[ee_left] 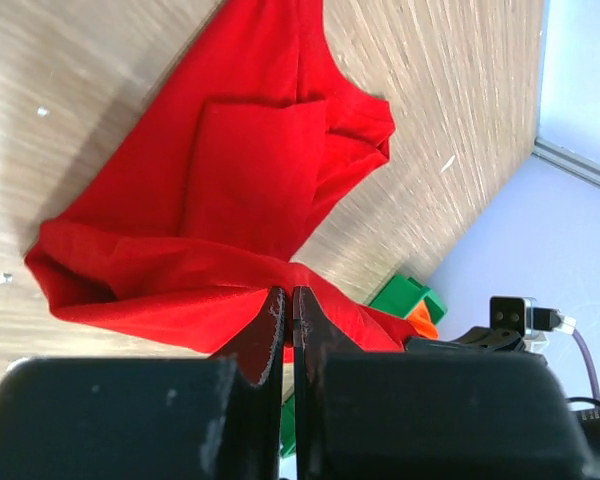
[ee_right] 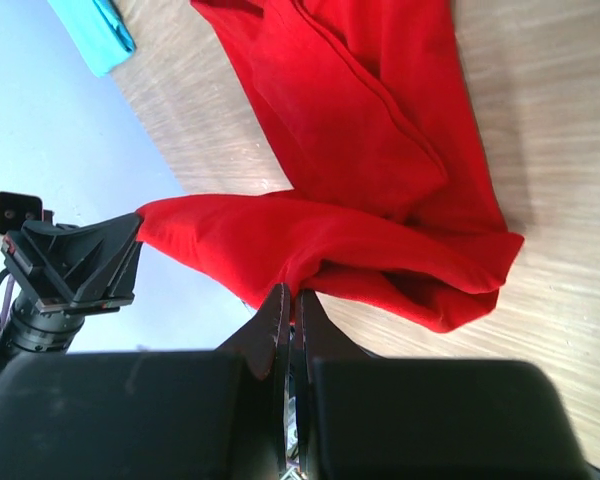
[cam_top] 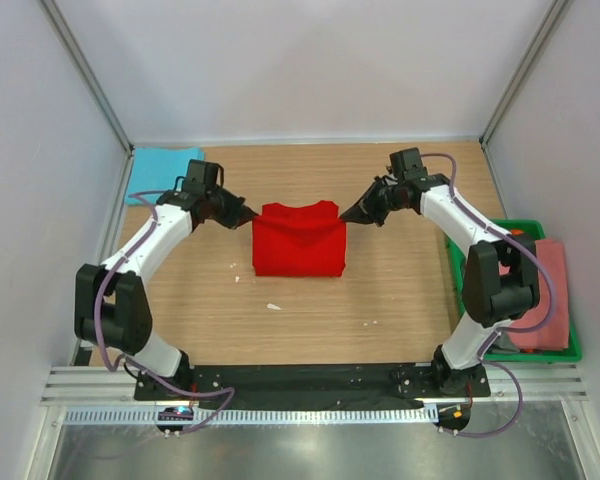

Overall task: Fold and stack the t-shirts
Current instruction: Fold the tshirt

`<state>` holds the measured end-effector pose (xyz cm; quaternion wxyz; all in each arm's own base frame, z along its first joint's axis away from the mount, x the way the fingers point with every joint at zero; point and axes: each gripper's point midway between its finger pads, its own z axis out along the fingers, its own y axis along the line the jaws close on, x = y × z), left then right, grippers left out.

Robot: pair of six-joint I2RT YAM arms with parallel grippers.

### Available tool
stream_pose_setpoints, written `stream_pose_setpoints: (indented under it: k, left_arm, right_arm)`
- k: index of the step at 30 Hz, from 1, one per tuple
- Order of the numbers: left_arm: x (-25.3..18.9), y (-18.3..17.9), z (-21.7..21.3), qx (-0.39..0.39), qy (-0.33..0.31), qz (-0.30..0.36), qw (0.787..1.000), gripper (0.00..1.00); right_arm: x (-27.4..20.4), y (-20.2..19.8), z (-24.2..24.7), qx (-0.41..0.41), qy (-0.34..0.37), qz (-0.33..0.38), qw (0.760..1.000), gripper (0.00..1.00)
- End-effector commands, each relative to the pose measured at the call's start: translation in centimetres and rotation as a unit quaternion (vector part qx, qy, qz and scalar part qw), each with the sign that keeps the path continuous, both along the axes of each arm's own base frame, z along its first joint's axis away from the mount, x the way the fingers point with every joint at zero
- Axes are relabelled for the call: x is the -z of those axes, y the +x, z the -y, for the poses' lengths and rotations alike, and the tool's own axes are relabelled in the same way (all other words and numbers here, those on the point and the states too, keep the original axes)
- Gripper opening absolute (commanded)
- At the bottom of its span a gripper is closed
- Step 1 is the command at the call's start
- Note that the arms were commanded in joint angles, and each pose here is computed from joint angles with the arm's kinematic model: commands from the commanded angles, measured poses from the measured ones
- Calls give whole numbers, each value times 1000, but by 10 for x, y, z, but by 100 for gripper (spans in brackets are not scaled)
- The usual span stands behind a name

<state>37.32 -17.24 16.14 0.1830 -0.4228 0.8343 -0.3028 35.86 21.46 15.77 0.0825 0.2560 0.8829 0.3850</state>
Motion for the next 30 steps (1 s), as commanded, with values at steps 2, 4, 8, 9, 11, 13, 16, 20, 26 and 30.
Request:
stream_pose_setpoints:
  k: [2,4,8,9,11,13,16,20,26,30]
  left_arm:
    - [-19,28,5,22,-15,41,999,0]
    - [-12,35,6,25,-14,34,999,0]
    - [-10,50,11,34,-26,35,998,0]
    - [-9,53,11,37,-24,38,998,0]
    - [-5,61,11,37,-24,34,998,0]
    - [-2,65,8,37,-25,33,998,0]
    - [4,77,2,34,-18,37,999,0]
    - [26,102,-2,37,-26,41,998,19]
    - [17,151,-16,128,89,78,985,46]
    - [-1,129,-5,170,103,101,975,47]
  right_arm:
    - [-19,23,-7,-13,22,38,999,2]
    - [-21,30,-7,-11,23,42,999,2]
    - [-17,46,-7,-11,25,43,999,1]
    - [-16,49,-7,-10,24,45,999,2]
    - [-17,57,-5,-9,24,52,998,1]
    - [-14,66,-5,-7,26,58,998,1]
    - [-5,81,-6,-12,28,66,997,2]
    - [17,125,4,-9,20,116,993,22]
    - [22,179,38,-33,-50,170,984,56]
    - [-19,159,43,-44,-73,209,974,64]
